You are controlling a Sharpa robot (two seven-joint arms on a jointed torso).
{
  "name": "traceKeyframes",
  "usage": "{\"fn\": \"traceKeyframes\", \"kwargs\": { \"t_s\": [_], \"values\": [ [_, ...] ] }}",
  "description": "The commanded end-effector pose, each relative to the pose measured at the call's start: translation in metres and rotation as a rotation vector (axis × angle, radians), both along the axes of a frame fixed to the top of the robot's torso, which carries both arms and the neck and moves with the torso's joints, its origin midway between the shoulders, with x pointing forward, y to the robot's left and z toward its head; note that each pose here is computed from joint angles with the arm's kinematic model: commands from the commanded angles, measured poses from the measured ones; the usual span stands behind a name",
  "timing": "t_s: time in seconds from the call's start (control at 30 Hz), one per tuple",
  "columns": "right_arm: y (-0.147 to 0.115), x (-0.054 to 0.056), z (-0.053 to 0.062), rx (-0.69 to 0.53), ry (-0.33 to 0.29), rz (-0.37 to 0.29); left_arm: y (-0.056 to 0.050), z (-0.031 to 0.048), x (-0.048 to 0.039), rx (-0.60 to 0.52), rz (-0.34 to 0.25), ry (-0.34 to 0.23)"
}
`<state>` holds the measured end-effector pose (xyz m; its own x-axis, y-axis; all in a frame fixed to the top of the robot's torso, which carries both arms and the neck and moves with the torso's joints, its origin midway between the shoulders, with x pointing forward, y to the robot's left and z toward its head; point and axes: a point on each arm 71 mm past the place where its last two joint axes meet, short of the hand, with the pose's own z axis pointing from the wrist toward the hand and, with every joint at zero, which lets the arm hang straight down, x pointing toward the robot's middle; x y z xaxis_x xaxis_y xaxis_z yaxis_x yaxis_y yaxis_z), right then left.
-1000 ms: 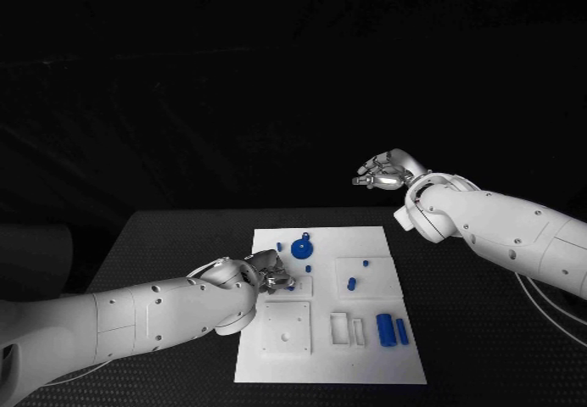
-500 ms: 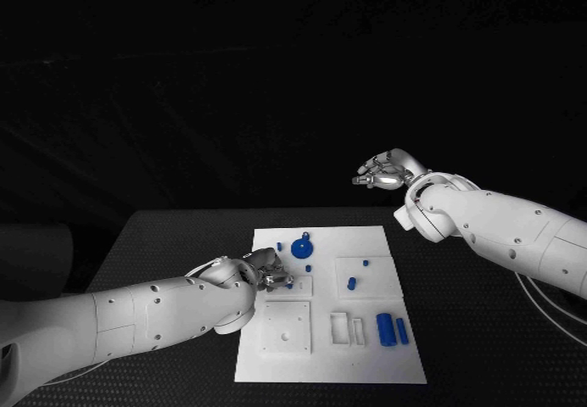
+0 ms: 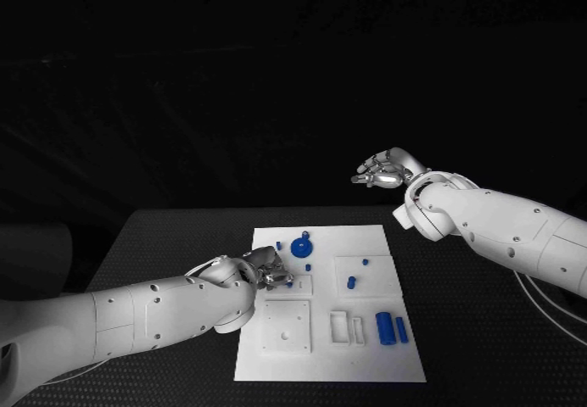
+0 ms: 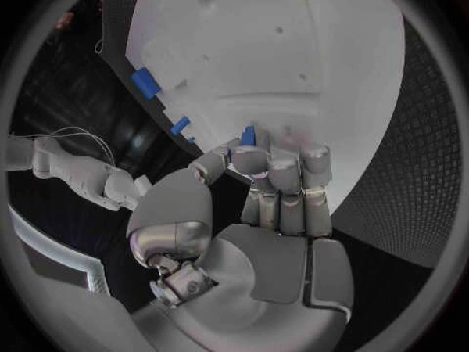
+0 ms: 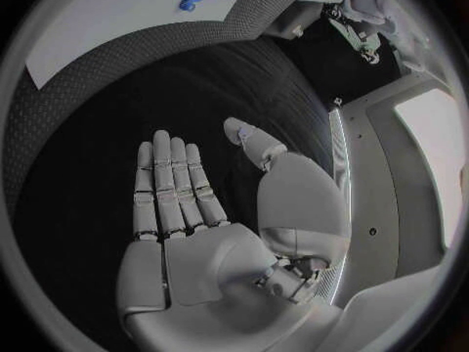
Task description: Assemble the parts on the task board
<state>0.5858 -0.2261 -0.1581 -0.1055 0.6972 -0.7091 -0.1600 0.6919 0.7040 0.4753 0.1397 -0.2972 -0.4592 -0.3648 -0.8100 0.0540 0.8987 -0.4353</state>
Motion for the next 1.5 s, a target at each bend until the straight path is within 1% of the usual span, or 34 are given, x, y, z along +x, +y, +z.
{"fn": "traceKeyframes", "kwargs": {
  "t_s": [0.03,0.4,0.6,0.8,1.1,1.27,1.5],
  "values": [
    [0.003,0.000,0.000,0.004,0.004,0.019,-0.002,0.0004,0.0007,-0.001,-0.013,-0.006],
    [0.003,0.000,0.000,0.006,0.008,0.023,-0.002,-0.0055,0.0003,0.003,-0.007,0.002],
    [0.004,-0.001,0.000,0.006,0.010,0.025,-0.003,-0.0079,-0.0012,0.008,-0.015,0.016],
    [0.004,-0.001,0.000,0.007,0.010,0.026,-0.004,-0.0085,-0.0016,0.012,-0.022,0.024],
    [0.005,-0.001,-0.001,0.009,0.013,0.028,-0.008,-0.0103,-0.0048,0.026,-0.053,0.057],
    [0.004,-0.001,-0.001,0.009,0.014,0.028,-0.007,-0.0106,-0.0057,0.031,-0.057,0.063],
    [0.004,-0.001,-0.001,0.011,0.014,0.027,-0.005,-0.0110,-0.0048,0.037,-0.054,0.059]
  ]
}}
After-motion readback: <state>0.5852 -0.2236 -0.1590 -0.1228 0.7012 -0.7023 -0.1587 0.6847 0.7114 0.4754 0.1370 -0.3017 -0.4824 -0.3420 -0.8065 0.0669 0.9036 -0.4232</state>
